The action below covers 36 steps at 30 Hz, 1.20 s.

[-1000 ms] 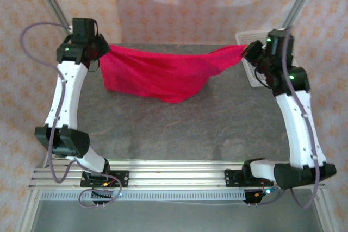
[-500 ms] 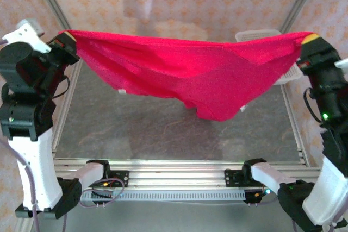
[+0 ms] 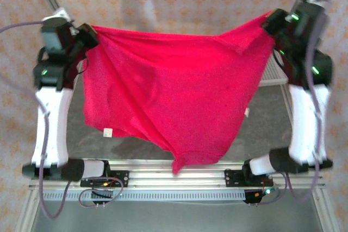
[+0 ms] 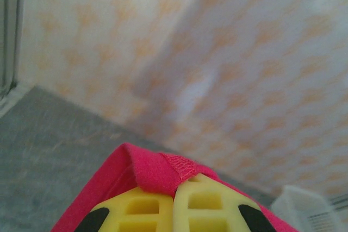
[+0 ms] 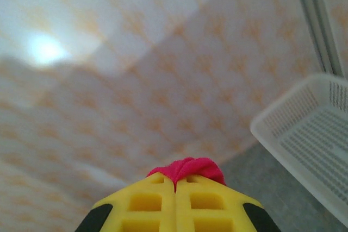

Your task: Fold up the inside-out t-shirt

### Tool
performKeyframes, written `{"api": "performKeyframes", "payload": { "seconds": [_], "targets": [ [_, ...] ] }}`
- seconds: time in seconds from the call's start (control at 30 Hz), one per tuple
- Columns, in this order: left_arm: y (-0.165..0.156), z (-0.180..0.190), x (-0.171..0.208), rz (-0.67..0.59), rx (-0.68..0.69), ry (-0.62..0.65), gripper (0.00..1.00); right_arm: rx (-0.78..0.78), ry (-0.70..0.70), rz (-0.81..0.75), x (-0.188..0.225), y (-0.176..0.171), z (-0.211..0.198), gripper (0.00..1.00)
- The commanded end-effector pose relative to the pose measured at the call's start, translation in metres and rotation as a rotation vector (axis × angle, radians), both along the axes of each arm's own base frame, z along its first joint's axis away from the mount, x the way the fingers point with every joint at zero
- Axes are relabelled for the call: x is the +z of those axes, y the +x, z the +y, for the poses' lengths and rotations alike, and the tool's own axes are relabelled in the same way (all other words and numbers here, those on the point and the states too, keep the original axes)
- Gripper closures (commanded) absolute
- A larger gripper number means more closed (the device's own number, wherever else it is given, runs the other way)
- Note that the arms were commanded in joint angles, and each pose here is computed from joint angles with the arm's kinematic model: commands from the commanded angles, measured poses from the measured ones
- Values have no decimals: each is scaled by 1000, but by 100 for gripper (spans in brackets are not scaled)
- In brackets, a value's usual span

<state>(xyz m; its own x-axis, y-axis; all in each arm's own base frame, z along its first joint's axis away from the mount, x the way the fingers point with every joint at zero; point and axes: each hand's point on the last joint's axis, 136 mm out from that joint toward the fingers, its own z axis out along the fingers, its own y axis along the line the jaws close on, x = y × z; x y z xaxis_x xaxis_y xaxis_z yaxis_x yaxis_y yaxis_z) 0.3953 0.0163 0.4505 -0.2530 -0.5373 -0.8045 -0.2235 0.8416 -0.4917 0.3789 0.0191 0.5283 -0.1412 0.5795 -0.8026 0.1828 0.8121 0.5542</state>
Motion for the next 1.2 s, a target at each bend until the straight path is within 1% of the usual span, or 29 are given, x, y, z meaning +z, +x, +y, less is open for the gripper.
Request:
{"api": "performKeyframes", "payload": {
  "seconds": [0.0, 0.1, 0.13, 0.17, 0.2, 0.23, 0.27, 0.3, 0.33, 0.4, 0.47, 0.53, 0.6, 0.7, 0.8, 0.83, 0.87, 0.9, 0.97, 1.03, 1.1, 1.17],
  "targets": [
    [53, 17, -73, 168, 58, 47, 100, 37, -4, 166, -73, 78, 15, 100],
    [88, 29, -133, 323, 105, 67, 100, 94, 54, 295, -132, 133, 37, 100],
    [95, 33, -151, 375, 120, 69, 89, 122, 81, 344, -155, 150, 46, 100],
    [100, 39, -166, 432, 153, 73, 61, 154, 119, 387, -174, 164, 56, 90],
    [103, 45, -178, 480, 181, 79, 44, 188, 154, 439, -195, 176, 67, 71],
    [102, 49, -186, 515, 207, 82, 29, 210, 178, 478, -209, 183, 74, 56],
    [97, 53, -189, 544, 234, 81, 20, 219, 191, 525, -225, 186, 80, 44],
    [93, 52, -197, 568, 242, 71, 18, 219, 187, 569, -240, 187, 84, 38],
    [92, 47, -205, 578, 231, 43, 18, 212, 175, 604, -250, 185, 85, 35],
    [88, 17, -219, 556, 122, -23, 18, 200, 127, 686, -273, 174, 89, 32],
    [82, -16, -232, 529, 13, -75, 18, 217, 79, 750, -291, 159, 97, 31],
    [76, -48, -251, 538, -88, -106, 18, 259, 44, 808, -312, 138, 112, 31],
    [71, -74, -281, 599, -178, -116, 18, 296, 22, 858, -337, 107, 126, 31],
    [64, -84, -329, 705, -210, -121, 21, 307, 24, 908, -374, 51, 134, 31],
    [57, -83, -368, 787, -199, -129, 21, 272, 84, 944, -413, 0, 129, 32],
    [55, -83, -373, 798, -201, -133, 21, 254, 105, 948, -424, -11, 126, 32],
    [50, -84, -394, 844, -201, -140, 22, 238, 134, 952, -436, -22, 124, 32],
    [45, -84, -404, 869, -204, -143, 23, 222, 164, 957, -446, -30, 123, 33],
    [36, -83, -418, 900, -202, -140, 23, 205, 197, 978, -467, -38, 122, 33],
    [26, -80, -427, 921, -193, -128, 23, 191, 192, 1020, -487, -36, 123, 33],
    [14, -76, -434, 943, -181, -116, 23, 184, 177, 1062, -506, -24, 128, 33],
    [-1, -73, -441, 967, -175, -112, 23, 185, 160, 1086, -521, -4, 136, 34]
  ]
}}
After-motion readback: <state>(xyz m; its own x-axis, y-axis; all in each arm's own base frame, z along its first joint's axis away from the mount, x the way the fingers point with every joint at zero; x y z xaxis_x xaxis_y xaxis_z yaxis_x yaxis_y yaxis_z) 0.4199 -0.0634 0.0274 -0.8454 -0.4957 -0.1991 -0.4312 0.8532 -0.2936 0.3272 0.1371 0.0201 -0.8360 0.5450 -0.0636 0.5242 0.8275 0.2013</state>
